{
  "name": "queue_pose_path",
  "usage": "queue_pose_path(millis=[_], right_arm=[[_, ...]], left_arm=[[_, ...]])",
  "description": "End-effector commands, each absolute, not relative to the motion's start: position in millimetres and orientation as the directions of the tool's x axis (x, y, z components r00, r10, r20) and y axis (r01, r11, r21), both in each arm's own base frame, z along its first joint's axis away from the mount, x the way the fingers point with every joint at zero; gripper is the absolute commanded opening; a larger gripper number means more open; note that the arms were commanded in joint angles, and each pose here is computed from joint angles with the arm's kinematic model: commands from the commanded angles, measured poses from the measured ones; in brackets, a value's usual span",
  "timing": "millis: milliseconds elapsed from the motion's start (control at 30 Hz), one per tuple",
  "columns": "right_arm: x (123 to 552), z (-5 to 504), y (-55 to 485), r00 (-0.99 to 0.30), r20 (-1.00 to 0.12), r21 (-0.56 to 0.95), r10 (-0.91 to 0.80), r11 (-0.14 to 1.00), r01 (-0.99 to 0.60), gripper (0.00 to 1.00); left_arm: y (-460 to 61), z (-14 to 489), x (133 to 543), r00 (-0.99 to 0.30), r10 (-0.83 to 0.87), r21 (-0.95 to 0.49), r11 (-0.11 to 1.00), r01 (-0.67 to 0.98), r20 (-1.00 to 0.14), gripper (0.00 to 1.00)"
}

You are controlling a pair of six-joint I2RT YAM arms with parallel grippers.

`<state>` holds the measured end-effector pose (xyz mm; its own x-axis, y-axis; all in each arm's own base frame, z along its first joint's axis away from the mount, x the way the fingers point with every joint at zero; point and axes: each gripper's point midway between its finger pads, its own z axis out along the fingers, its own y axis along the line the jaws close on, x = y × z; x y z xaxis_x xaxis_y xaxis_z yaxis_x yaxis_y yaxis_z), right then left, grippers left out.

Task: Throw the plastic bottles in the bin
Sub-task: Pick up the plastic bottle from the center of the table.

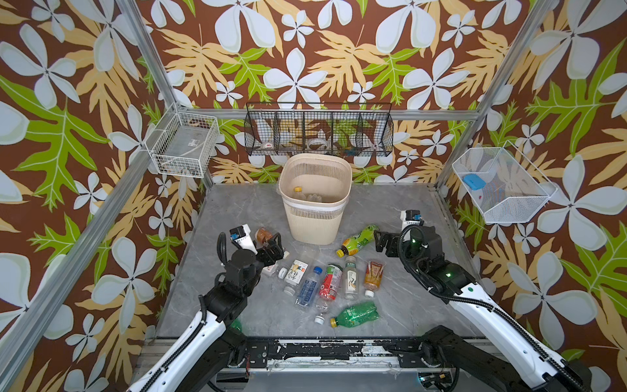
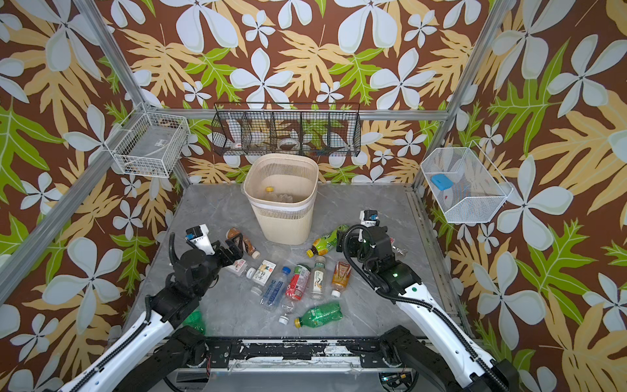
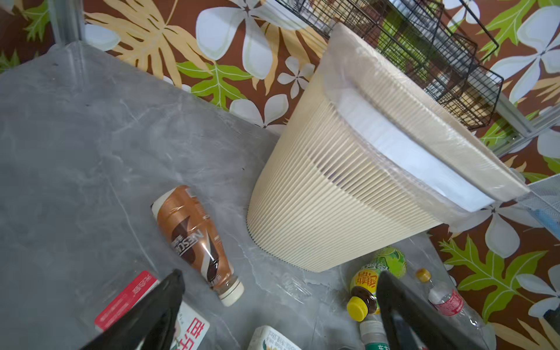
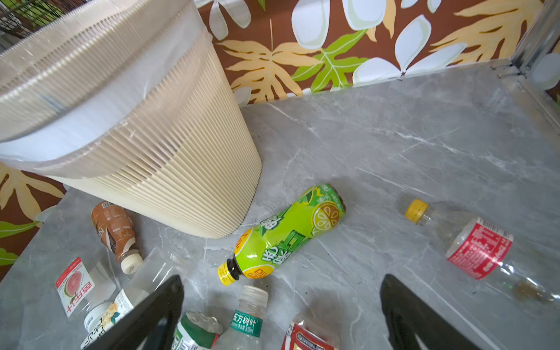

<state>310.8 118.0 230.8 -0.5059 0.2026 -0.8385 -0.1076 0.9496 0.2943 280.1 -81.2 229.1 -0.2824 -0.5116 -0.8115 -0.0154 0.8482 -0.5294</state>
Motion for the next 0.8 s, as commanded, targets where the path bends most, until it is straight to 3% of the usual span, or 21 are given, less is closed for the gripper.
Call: queue_pose_path(millis=[0,367,767], right_arm=[[309,221,118,-0.533,-0.815,0.317,0.226,0.945,-0.085,1.0],[304,181,114,-0.604,-0.756,0.328,0.252,0.945,-0.016,1.0],[359,148,143,-0.611,-0.664,0.471,0.431,0.876,0.106,1.0]], left_arm=[[-64,227,270,-0.221,-0.588,-0.59,0.805,-0.065,-0.778,1.0],[-61,211,268,-0.229,-0.605,-0.601,0.794,-0.093,-0.763,1.0],[-56,206,264,-0.244,-0.593,-0.582,0.804,-0.126,-0.767,1.0]])
